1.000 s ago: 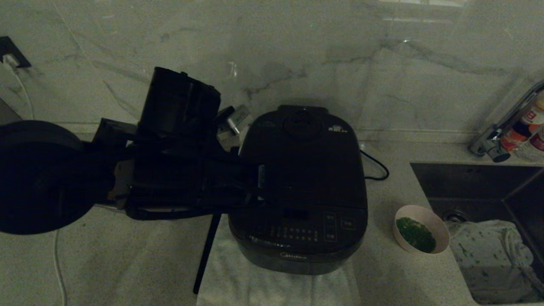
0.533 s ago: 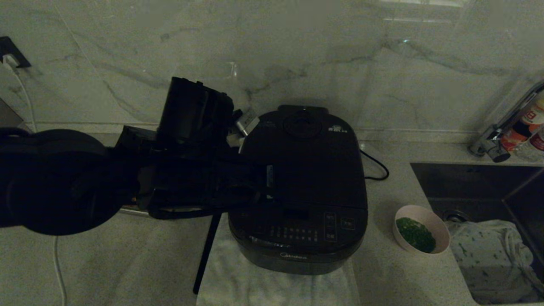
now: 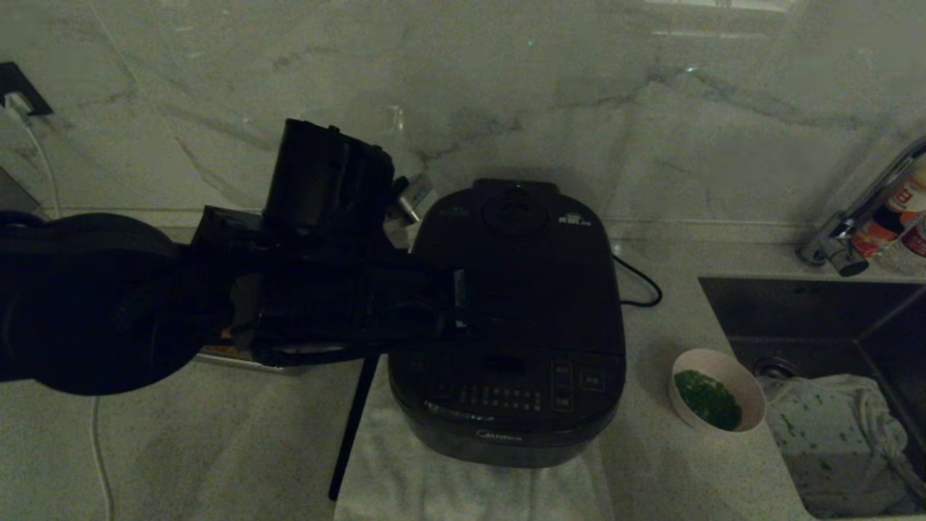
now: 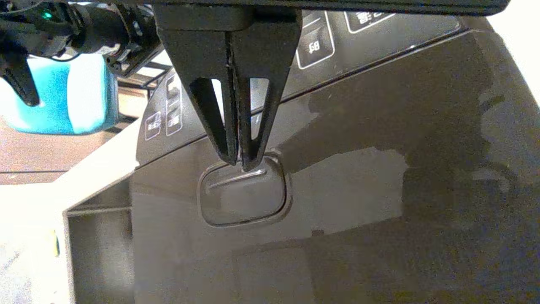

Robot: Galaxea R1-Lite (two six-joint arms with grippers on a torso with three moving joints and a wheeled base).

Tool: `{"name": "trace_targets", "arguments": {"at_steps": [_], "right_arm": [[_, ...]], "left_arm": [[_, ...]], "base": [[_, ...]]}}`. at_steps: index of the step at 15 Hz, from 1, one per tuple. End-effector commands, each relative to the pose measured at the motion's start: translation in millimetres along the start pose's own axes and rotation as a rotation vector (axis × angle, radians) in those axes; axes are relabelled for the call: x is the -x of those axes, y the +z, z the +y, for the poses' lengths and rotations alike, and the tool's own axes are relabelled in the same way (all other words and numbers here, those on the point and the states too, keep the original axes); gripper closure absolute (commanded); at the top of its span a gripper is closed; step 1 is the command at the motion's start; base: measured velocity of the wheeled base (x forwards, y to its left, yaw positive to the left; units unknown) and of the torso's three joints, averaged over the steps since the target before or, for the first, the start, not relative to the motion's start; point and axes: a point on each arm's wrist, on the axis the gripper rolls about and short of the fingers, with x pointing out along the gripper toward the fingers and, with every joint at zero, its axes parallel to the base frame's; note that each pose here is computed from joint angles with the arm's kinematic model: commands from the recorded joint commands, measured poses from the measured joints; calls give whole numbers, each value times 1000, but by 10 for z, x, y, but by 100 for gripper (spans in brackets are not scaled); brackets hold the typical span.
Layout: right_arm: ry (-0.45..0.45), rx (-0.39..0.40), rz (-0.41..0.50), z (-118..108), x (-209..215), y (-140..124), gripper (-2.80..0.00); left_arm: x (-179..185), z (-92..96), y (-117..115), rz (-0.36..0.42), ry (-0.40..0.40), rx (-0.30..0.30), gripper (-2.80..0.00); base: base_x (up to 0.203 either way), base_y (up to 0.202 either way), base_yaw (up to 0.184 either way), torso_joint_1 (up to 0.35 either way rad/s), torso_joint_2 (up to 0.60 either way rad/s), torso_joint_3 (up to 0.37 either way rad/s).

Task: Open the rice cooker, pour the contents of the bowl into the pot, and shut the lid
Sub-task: Open the rice cooker

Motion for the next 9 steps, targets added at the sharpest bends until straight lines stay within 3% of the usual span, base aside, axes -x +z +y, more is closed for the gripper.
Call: {"name": "trace_targets", "arguments": {"at_steps": [1, 6, 9], "right_arm": [[1, 0, -1, 0, 1, 2, 0], [1, 0, 0, 0, 0, -1, 0], [1, 0, 0, 0, 0, -2, 0]], "left_arm": [[5, -9, 17, -12, -6, 2, 0], [-120, 31, -23, 11, 13, 2, 0], [-174, 44, -23, -18, 34, 5, 0]], "base": [[0, 0, 0, 0, 0, 0], [0, 0, 0, 0, 0, 0], [0, 0, 0, 0, 0, 0]]}}
